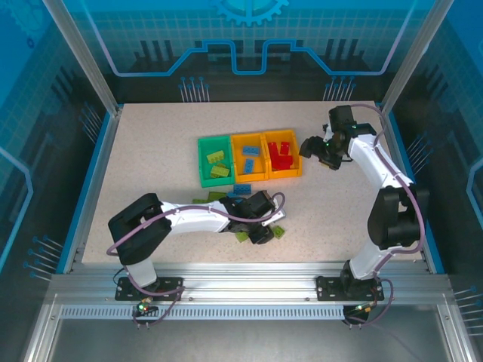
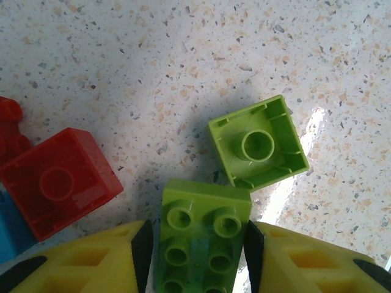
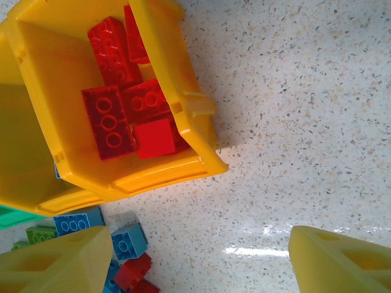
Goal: Sort the legos into containers by color
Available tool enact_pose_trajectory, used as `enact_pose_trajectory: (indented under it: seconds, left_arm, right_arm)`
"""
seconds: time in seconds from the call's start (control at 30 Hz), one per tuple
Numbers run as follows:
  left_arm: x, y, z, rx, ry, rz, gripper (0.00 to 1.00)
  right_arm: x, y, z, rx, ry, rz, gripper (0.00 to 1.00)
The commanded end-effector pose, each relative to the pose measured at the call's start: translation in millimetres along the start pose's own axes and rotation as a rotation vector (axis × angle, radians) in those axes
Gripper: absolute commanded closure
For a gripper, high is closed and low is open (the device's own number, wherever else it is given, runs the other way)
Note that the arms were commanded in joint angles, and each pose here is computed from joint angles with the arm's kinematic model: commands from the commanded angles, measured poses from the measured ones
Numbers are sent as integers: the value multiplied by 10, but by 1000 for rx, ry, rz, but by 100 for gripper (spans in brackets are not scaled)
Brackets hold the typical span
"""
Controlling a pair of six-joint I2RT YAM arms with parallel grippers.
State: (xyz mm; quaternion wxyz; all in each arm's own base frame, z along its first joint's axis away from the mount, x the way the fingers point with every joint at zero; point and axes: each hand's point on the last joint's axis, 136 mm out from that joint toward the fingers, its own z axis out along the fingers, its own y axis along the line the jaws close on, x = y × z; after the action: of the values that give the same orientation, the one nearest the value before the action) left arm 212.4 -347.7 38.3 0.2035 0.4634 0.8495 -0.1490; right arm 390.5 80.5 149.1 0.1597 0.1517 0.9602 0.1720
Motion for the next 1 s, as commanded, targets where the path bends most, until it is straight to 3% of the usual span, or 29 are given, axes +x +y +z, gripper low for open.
enact_pose_trajectory:
  seconds: [0.0,0.3,0.6,0.97]
  left_arm:
    - [-125,17,-200,-26,-46,-19,53]
    - [-319,50,-435,-47,-107,-38,53]
    - [8,-97,-274,46,-38,27,44]
    - [9,-107,-102,97,-24,-2,38]
  right_arm:
    - [19,-16,-73,-18,-12,-4,23]
    - [234,-38,46,-7,28,-42,23]
    - [392,-70,96,-11,60,-83,23]
    - [366,-53,48,-11,48,-79,23]
